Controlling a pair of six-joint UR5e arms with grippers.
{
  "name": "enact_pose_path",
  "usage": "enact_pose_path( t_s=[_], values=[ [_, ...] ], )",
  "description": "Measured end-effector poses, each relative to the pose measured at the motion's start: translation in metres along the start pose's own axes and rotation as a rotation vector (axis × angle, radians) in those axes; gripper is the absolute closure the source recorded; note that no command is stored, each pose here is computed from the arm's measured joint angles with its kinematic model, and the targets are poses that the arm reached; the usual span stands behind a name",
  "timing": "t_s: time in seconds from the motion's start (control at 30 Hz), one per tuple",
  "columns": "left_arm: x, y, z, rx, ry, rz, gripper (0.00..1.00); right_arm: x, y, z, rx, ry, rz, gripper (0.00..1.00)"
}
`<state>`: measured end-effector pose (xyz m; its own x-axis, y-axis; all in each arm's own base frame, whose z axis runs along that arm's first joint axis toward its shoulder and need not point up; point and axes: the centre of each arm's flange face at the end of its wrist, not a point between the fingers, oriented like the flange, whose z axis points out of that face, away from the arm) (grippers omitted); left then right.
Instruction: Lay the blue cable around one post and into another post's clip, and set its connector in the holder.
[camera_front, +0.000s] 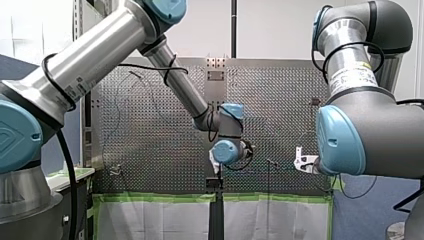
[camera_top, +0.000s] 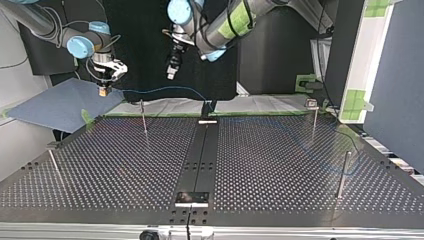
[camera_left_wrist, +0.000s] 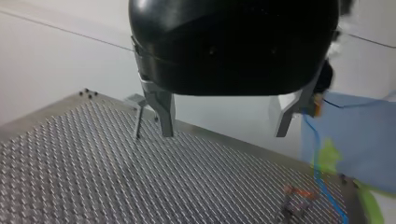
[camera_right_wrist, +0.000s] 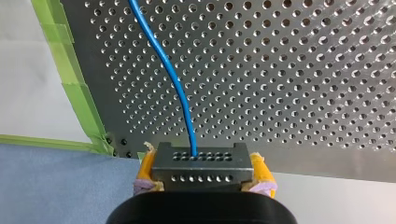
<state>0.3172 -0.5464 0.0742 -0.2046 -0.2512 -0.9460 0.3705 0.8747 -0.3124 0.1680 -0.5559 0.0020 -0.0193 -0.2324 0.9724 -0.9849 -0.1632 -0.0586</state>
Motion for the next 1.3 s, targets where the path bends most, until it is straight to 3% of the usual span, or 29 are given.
enact_pose_path(
  t_s=[0.3, 0.67, 0.97, 1.3],
  values=[
    [0.039, 0.050, 0.006, -0.019, 0.045, 0.066, 0.01, 0.000, -0.001, 0.000, 0.002, -0.001, -0.001, 0.97],
    [0.070, 0.067, 0.036, -0.067, -0.001, 0.153, 0.01, -0.001, -0.003, 0.000, 0.004, -0.002, -0.003, 0.97],
    [0.115, 0.086, 0.031, -0.098, 0.096, 0.276, 0.01, -0.001, -0.002, -0.001, 0.003, -0.005, -0.002, 0.97],
    [0.164, 0.114, 0.018, -0.120, 0.166, 0.313, 0.01, -0.001, -0.002, -0.001, 0.003, -0.004, -0.002, 0.97]
  ],
)
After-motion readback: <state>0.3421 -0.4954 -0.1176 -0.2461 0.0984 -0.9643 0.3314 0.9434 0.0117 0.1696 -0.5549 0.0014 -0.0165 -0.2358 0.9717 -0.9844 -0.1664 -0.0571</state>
